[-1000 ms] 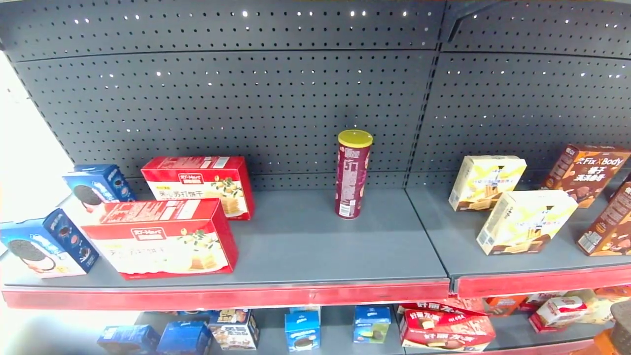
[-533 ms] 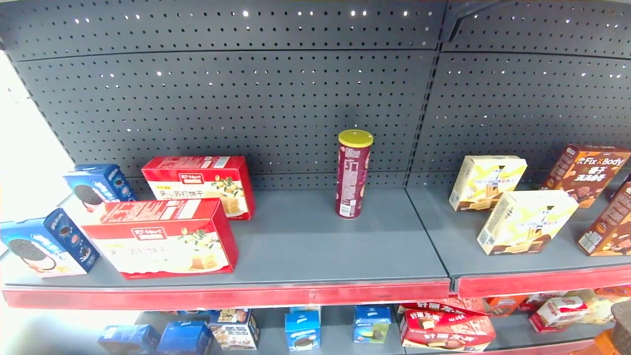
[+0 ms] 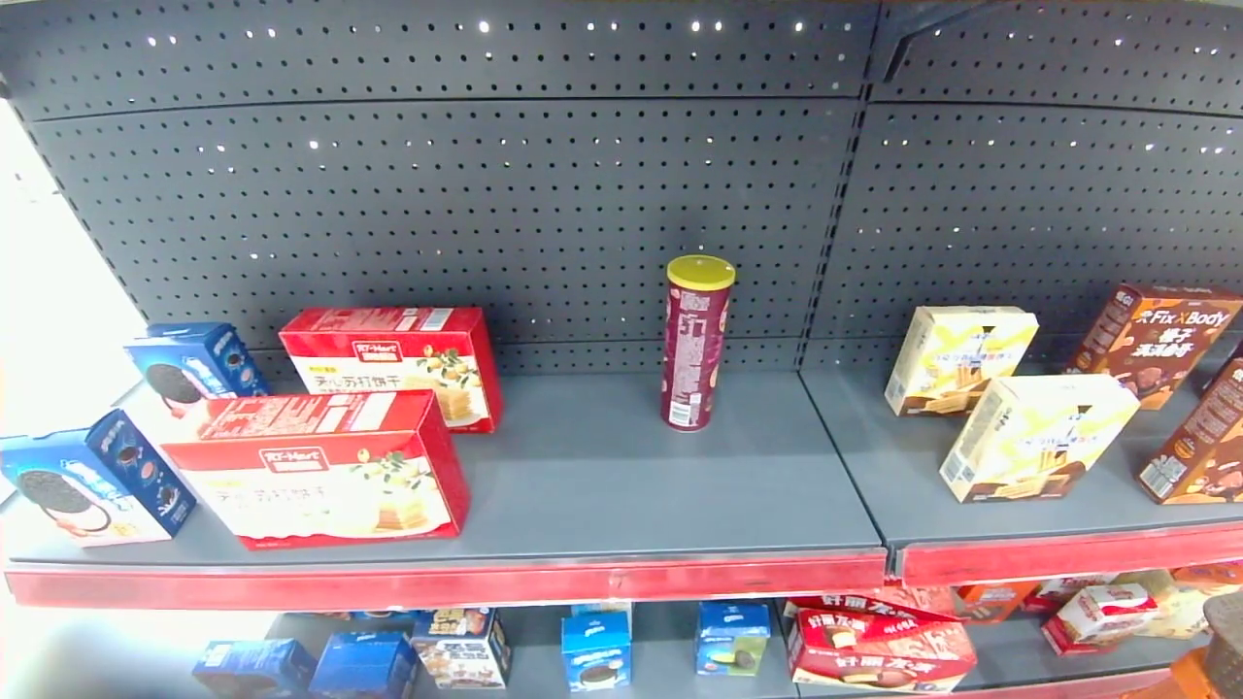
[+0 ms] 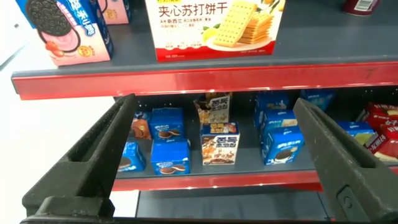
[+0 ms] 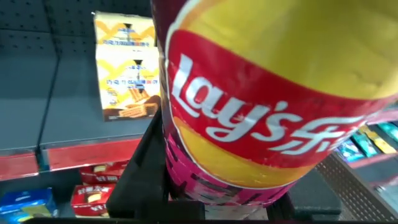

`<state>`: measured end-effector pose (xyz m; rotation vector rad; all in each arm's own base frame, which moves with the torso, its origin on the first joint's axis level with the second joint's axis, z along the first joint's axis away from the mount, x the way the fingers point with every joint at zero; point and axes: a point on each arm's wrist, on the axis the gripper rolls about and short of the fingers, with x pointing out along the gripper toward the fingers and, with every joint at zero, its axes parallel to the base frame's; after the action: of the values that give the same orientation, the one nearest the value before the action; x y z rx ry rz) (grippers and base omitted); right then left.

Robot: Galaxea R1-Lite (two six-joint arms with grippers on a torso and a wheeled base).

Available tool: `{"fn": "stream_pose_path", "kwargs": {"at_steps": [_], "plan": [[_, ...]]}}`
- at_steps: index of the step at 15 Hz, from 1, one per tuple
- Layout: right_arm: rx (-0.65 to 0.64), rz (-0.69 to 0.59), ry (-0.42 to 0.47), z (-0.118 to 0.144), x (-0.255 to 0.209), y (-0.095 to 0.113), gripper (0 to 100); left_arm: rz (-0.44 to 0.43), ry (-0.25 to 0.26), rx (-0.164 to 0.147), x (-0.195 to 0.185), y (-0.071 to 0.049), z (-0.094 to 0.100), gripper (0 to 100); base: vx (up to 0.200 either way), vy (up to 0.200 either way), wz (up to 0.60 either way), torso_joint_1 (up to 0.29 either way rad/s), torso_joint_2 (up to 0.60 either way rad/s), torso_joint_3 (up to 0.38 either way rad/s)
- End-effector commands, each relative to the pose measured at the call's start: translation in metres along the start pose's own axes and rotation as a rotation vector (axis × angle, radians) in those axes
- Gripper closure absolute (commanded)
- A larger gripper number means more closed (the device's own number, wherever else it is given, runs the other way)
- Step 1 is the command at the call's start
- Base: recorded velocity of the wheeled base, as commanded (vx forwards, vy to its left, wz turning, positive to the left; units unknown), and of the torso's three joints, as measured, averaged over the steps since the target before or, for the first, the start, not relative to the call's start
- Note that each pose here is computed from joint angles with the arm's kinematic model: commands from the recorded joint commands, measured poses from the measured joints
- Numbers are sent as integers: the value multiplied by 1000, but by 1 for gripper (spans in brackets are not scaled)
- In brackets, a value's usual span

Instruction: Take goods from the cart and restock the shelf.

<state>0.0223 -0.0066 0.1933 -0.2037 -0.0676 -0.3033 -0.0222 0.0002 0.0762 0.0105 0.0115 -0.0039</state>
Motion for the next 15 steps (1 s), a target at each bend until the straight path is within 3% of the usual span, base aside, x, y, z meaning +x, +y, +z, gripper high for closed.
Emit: {"fn": "stream_pose_path", "kwargs": {"at_steps": [1,15], "plan": [[3,-1,-26,2,-4,-1,100,-1,2,0,0,0,0,0,0,0,0,0,0,0],[-24,15,-44,1,-8,-1,100,-1,1,2,0,0,0,0,14,0,0,0,0,0]]}}
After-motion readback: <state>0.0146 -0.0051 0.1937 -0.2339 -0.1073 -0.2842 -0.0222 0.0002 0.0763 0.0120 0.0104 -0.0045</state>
